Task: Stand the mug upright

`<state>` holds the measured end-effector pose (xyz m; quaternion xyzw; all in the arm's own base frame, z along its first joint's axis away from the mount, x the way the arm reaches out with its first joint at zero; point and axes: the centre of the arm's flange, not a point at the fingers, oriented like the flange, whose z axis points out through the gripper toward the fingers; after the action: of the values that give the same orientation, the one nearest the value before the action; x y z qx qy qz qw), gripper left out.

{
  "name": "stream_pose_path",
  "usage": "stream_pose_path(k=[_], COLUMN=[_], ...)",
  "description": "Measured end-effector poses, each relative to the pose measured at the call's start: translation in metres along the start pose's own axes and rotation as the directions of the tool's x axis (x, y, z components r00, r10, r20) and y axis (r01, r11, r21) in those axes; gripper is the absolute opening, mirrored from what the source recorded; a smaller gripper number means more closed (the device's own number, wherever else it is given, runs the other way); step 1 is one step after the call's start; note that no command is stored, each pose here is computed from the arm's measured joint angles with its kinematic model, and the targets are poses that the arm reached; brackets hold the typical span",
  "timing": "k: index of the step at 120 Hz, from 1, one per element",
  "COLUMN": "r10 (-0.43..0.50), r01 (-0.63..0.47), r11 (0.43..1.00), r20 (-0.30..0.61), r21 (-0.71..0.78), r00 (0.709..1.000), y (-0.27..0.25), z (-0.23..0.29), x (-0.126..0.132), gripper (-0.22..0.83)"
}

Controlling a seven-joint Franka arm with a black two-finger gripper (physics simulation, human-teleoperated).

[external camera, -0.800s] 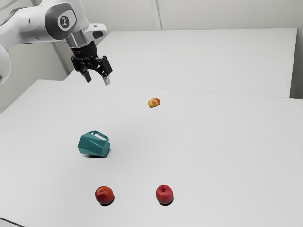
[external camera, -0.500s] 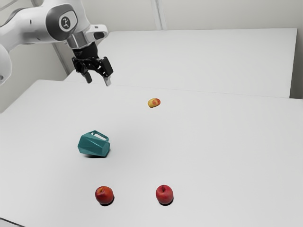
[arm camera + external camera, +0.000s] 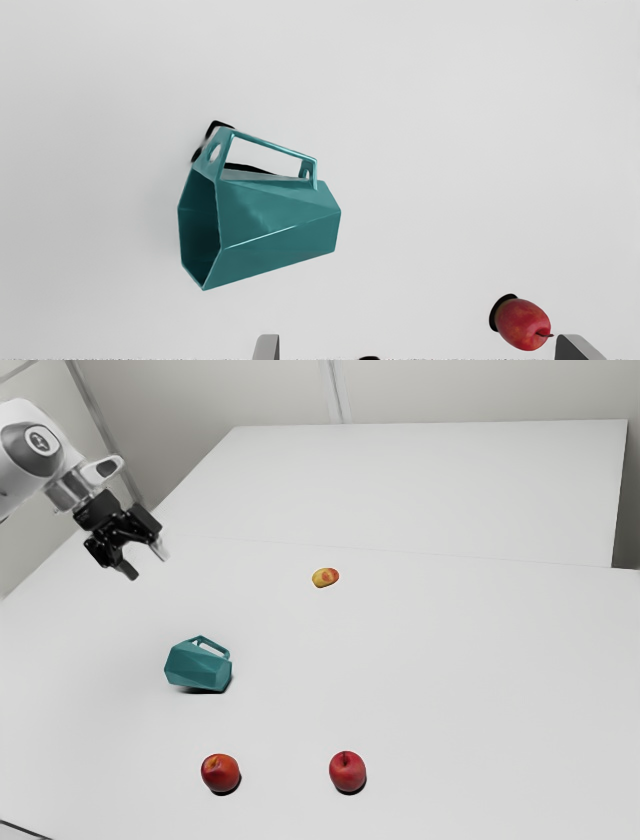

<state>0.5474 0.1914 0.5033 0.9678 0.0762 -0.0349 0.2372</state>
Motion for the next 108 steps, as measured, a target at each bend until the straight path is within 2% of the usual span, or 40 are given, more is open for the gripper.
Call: stream_pose_path(k=[12, 24, 50, 78, 103, 108], r10=[-0.044, -0.059, -0.104, -0.107, -0.100, -0.096], r01=[0.044, 0.061, 0.119, 0.117, 0.106, 0.100], r11=[0.995, 0.988, 0.961, 0.940, 0.899, 0.895], r20=[0.003, 0.018, 0.071, 0.049, 0.036, 0.032], r21=[-0.090, -0.142, -0.248, -0.320, -0.425, -0.434], r00=[0.999, 0.998, 0.992, 0.993, 0.994, 0.995], y=[-0.043, -0.069, -0.113, -0.125, -0.117, -0.117], z=[0.014, 0.035, 0.108, 0.145, 0.176, 0.178], x=[-0.011, -0.010, -0.022, -0.012, -0.017, -0.017], gripper=[0.62, 0.62, 0.61, 0.62, 0.62, 0.55])
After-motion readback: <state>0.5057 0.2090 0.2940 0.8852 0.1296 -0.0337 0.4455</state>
